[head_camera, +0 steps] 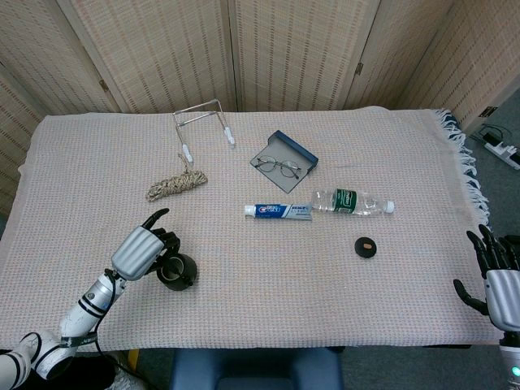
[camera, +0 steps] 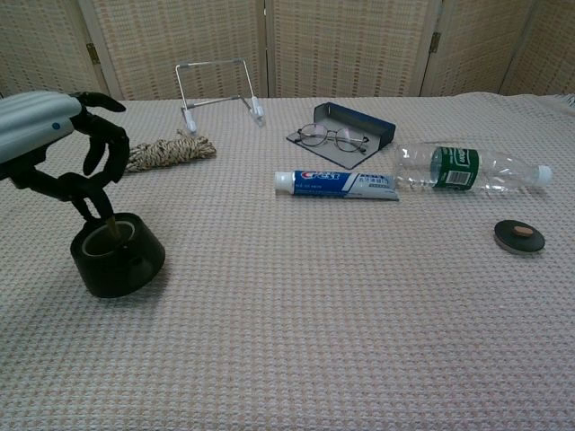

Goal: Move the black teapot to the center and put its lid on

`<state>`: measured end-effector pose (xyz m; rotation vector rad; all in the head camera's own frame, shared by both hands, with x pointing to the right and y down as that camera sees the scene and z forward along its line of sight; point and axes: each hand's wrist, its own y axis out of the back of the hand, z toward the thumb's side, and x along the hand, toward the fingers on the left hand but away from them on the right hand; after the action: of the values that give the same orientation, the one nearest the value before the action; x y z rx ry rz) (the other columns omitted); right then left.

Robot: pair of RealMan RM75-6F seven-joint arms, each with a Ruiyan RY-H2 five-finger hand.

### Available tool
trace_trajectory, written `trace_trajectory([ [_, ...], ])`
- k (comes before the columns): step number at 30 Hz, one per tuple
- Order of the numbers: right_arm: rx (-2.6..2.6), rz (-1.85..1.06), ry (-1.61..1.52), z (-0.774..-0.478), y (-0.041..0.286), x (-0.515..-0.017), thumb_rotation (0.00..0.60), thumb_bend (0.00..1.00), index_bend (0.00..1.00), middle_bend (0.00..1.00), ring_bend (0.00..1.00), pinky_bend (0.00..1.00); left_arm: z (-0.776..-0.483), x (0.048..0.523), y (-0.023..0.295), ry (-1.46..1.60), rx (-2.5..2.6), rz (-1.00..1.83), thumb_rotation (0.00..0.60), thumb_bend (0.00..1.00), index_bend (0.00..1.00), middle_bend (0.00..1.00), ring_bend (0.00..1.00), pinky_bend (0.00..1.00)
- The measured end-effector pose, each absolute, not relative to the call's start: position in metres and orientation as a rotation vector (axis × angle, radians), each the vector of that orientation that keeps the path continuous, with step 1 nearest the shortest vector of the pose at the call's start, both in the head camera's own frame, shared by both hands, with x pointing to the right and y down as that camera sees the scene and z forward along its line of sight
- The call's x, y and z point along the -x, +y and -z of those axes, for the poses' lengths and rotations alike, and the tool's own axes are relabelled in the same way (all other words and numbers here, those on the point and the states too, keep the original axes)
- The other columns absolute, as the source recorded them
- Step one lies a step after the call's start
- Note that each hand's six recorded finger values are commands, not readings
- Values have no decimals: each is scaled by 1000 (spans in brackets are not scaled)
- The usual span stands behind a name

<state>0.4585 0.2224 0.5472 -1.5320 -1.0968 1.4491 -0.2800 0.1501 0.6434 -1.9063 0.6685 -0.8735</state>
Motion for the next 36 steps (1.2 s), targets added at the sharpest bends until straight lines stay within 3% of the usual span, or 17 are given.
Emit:
trace_trajectory([
  [12, 1531, -1447, -1109, -545, 227, -462, 600, 325, 0, 0, 146, 79, -628, 216, 123, 684, 1969, 739, 600, 492, 671, 607, 573, 108],
  [36, 1516, -1456, -1123, -541, 230, -473, 600, 324, 0, 0, 145, 79, -644, 78, 96, 554, 2010, 655, 600, 492, 669, 607, 558, 103],
])
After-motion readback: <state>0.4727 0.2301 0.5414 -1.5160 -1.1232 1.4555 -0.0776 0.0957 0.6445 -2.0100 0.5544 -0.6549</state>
